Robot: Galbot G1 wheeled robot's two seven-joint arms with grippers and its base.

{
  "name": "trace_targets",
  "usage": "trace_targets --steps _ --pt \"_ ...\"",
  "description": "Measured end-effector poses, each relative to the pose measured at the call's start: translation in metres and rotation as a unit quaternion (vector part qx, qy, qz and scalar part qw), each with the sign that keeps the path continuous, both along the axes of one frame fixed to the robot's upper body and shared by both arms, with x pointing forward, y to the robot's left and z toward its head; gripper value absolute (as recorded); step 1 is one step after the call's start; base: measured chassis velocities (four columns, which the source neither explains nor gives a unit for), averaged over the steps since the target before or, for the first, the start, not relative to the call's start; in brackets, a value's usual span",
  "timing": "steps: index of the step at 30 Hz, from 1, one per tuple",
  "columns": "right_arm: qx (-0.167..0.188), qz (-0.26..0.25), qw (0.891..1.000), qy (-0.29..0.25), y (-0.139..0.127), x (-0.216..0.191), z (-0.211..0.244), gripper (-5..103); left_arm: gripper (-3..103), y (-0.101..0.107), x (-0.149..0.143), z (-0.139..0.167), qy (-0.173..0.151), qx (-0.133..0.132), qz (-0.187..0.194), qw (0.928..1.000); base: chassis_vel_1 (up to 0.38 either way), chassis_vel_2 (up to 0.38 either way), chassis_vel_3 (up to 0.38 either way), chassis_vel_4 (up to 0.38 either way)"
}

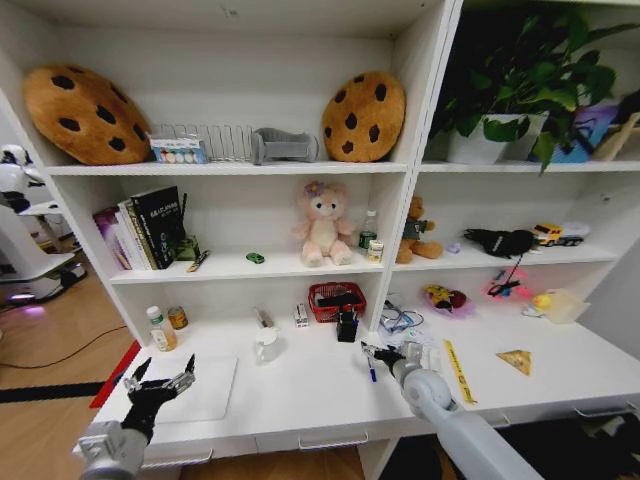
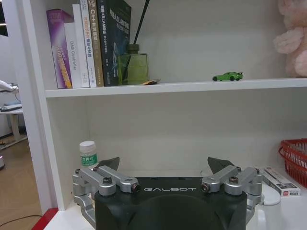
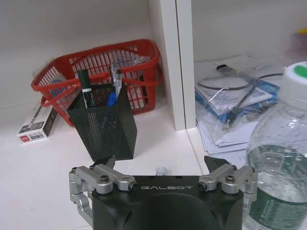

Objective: Organize the objects on the table.

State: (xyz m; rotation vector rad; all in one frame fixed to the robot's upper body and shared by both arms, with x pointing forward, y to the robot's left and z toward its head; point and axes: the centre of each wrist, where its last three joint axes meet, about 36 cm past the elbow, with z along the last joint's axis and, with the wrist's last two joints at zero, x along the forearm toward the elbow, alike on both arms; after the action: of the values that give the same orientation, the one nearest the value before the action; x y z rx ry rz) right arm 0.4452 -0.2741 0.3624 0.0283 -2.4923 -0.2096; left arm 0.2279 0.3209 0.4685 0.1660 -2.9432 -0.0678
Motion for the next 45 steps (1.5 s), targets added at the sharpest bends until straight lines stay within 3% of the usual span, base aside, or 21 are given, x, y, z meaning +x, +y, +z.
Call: trace_targets --steps 15,22,28,29,32,34,35,39,41,45 --pt "0.009 0.000 0.999 0.040 0.024 0.030 -0.026 103 100 0.001 0.001 -0.004 0.002 -0.003 0.005 1.0000 0.000 0.000 0.000 0.000" --pt "0.012 0.000 0.999 0.045 0.031 0.036 -0.030 96 100 0.002 0.002 -0.005 0.002 -0.004 0.006 1.0000 0.000 0.000 0.000 0.000" --pt "0.015 -0.002 0.999 0.046 0.036 0.036 -0.033 70 100 0.003 0.002 -0.006 0.004 -0.004 0.007 1.0000 0.000 0.000 0.000 0.000" --pt "0.015 -0.002 0.999 0.046 0.036 0.036 -0.033 70 100 0.003 0.002 -0.006 0.004 -0.004 0.007 1.0000 0.000 0.000 0.000 0.000" --pt "0.014 -0.004 0.999 0.048 0.033 0.033 -0.035 53 100 0.003 0.002 -0.006 0.004 -0.004 0.007 1.0000 0.000 0.000 0.000 0.000" --pt "0.014 -0.005 0.999 0.048 0.033 0.033 -0.035 53 100 0.003 0.002 -0.006 0.005 -0.004 0.007 1.0000 0.000 0.000 0.000 0.000" --pt "0.014 -0.006 0.999 0.049 0.031 0.032 -0.035 42 100 0.003 0.002 -0.007 0.005 -0.004 0.008 0.9999 0.000 0.000 0.000 0.000" --pt "0.014 -0.006 0.999 0.050 0.031 0.030 -0.036 32 101 0.003 0.002 -0.007 0.005 -0.004 0.008 0.9999 0.000 0.000 0.000 0.000" --pt "0.014 -0.006 0.999 0.051 0.029 0.029 -0.038 20 99 0.003 0.002 -0.007 0.004 -0.005 0.012 0.9999 0.000 0.000 0.000 0.000" --pt "0.015 -0.006 0.999 0.050 0.027 0.029 -0.037 12 101 0.004 0.003 -0.008 0.005 -0.003 0.014 0.9999 0.000 0.000 0.000 0.000"
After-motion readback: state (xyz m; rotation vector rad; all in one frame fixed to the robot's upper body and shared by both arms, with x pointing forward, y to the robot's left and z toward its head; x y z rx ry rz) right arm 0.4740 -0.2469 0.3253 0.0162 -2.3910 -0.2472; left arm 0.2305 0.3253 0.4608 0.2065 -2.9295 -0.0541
